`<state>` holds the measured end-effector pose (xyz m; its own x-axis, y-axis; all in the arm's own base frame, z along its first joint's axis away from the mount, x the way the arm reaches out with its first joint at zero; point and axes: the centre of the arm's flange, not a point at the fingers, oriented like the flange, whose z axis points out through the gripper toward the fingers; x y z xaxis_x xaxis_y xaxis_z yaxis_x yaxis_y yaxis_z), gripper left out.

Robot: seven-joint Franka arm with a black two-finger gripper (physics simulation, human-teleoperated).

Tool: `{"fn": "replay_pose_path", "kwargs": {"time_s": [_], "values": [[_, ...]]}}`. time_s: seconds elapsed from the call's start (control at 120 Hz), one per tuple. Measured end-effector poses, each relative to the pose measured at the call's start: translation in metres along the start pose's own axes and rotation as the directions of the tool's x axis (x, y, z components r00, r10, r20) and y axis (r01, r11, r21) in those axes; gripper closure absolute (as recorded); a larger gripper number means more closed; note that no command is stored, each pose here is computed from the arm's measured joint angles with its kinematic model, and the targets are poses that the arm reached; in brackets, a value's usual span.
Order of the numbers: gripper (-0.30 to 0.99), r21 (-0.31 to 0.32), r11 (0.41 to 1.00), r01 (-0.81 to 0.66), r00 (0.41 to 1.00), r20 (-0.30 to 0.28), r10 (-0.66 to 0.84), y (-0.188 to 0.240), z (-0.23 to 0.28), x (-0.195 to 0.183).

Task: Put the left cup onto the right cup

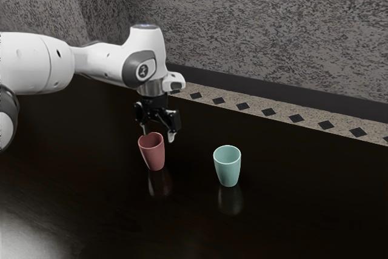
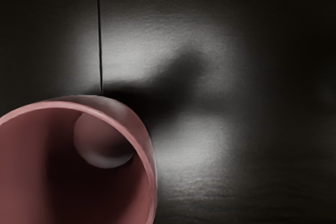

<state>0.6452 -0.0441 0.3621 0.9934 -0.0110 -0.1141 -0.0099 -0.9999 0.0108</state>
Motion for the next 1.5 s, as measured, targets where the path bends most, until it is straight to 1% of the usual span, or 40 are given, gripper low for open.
{"fn": "replay_pose_path", "kwargs": {"time_s": [0.575, 0.992, 1.5], "values": [[0.06, -0.008, 1.000, 0.020, 1.000, 0.018, -0.020, -0.007, 0.029, 0.009], [0.25, -0.008, 1.000, 0.022, 1.000, 0.018, -0.022, -0.007, 0.036, 0.011], [0.39, -0.006, 1.000, 0.027, 0.999, 0.022, -0.027, -0.008, 0.041, 0.013]]}}
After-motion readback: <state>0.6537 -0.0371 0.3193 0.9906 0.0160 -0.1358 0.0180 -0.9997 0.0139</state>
